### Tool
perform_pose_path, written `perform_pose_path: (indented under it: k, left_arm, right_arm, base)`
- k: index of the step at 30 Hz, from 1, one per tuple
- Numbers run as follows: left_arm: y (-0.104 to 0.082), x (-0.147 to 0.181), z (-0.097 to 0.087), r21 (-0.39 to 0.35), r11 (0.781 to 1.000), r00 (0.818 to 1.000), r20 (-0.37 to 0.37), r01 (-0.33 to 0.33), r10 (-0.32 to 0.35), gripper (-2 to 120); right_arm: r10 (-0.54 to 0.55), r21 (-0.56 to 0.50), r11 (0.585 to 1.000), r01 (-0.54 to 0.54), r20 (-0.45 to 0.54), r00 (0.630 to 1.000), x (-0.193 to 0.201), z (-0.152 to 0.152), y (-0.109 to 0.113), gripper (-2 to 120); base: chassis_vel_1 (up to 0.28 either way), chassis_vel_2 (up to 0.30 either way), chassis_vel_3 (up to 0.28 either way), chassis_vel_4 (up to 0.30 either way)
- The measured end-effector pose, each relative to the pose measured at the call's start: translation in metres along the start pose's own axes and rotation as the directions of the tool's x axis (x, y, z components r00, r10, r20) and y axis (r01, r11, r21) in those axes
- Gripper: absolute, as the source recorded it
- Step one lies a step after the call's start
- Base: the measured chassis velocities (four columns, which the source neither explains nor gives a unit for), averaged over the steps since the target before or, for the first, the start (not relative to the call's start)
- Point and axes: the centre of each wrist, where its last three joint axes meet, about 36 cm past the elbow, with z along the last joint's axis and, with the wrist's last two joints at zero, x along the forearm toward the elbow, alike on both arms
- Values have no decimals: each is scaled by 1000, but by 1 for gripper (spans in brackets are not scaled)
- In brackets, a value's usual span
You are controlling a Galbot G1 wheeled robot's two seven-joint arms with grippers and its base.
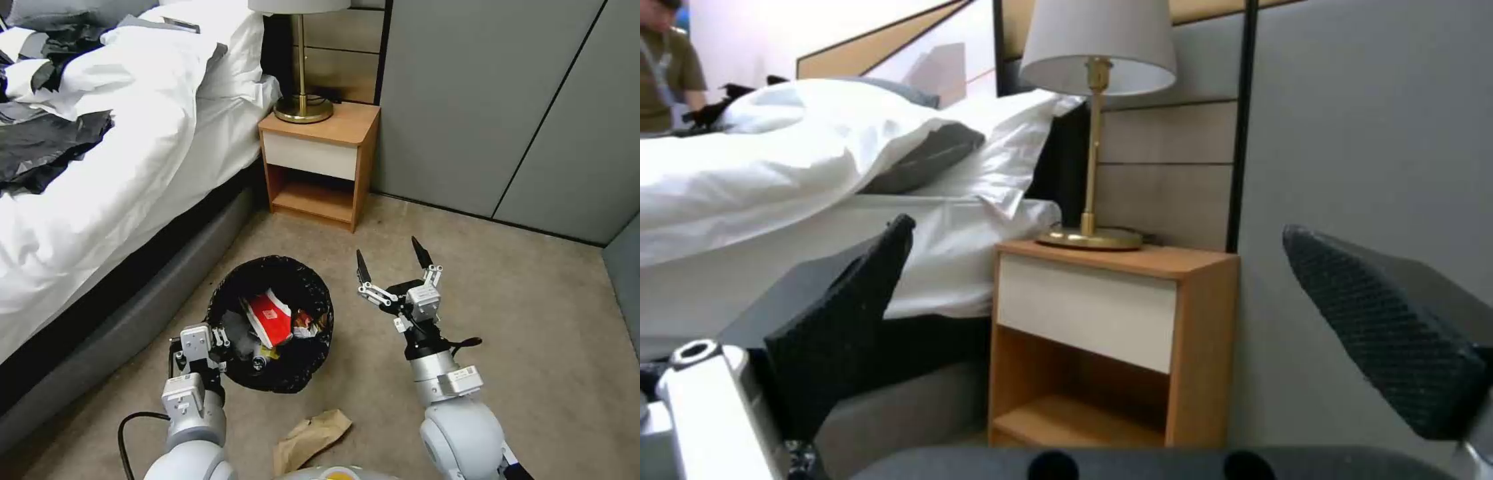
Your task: Pick up the trash bin, then pick up the garbage from the floor and place it into the trash bin.
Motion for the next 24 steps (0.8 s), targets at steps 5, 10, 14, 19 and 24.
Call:
perform_pose_path:
  k: [5,10,14,19,24]
  left_arm:
    - [0,1,0,-2,1000,1000,0,0,0,2]
    - [0,1,-1,-2,1000,1000,4,-2,2,2]
    - [0,1,-1,-3,1000,1000,6,-3,3,2]
    - [1,2,-2,-3,1000,1000,8,-2,2,2]
    - [1,2,-2,-4,1000,1000,8,0,0,2]
  right_arm:
    - [2,-16,1000,-2,-9,1000,-1,2,-1,100]
    - [6,-23,1000,-6,-9,1000,-2,3,-2,100]
    - [8,-28,1000,-9,-8,1000,-3,5,-3,100]
    - [8,-30,1000,-8,-9,1000,-4,6,-2,100]
    - [9,-31,999,-9,-10,1000,-4,7,-2,100]
  base:
    - [0,0,0,0]
    - [53,63,49,59]
    - [76,80,81,82]
    - [81,101,95,98]
    - [117,106,115,121]
